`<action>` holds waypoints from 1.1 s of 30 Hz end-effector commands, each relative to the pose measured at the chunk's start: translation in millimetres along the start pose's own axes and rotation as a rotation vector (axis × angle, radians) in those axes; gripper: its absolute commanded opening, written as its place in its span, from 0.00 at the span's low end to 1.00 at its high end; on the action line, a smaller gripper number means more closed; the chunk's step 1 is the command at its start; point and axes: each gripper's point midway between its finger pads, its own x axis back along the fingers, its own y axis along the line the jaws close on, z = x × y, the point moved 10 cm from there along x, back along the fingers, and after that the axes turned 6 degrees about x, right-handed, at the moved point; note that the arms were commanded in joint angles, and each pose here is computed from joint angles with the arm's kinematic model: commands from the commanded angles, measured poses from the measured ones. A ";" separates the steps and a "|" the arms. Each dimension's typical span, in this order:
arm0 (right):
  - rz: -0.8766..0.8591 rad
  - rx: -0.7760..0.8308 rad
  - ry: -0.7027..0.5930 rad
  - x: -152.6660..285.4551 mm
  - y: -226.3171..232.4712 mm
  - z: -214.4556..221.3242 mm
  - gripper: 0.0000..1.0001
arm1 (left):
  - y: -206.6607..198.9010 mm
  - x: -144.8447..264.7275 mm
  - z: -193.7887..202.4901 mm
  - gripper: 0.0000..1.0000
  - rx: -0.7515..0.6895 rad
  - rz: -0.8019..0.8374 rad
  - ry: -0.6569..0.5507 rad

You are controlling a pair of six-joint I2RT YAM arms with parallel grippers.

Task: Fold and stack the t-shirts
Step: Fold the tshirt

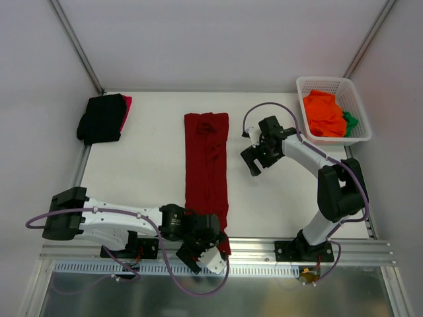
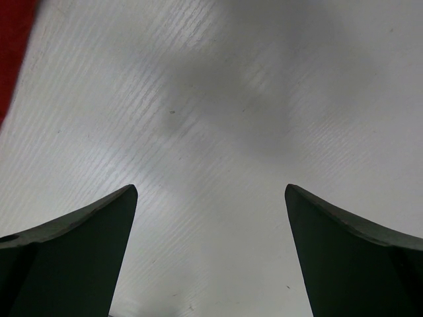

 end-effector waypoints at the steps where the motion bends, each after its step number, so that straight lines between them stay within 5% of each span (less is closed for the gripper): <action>1: 0.023 0.006 -0.009 2.5 -1.3 -0.3 0.99 | 1.0 0.4 -13.4 0.98 -0.049 -0.003 0.013; 23: 0.027 -0.001 -0.055 16.1 1.6 -2.0 0.99 | 3.8 -41.5 23.1 0.97 -0.101 -0.061 0.192; 24: 0.025 0.000 -0.054 15.8 1.8 -1.7 0.99 | 5.9 -41.2 23.0 0.95 -0.104 -0.070 0.193; 27: 0.022 -0.001 -0.055 16.2 2.2 -1.6 0.99 | 12.3 -40.5 25.1 0.65 -0.092 -0.088 0.211; 28: 0.018 -0.001 -0.058 16.1 2.4 -2.0 0.99 | 14.1 -42.1 25.7 0.47 -0.086 -0.088 0.221; 33: 0.013 -0.003 -0.067 18.6 3.8 -1.3 0.99 | 19.8 -47.3 37.4 0.26 -0.051 -0.090 0.282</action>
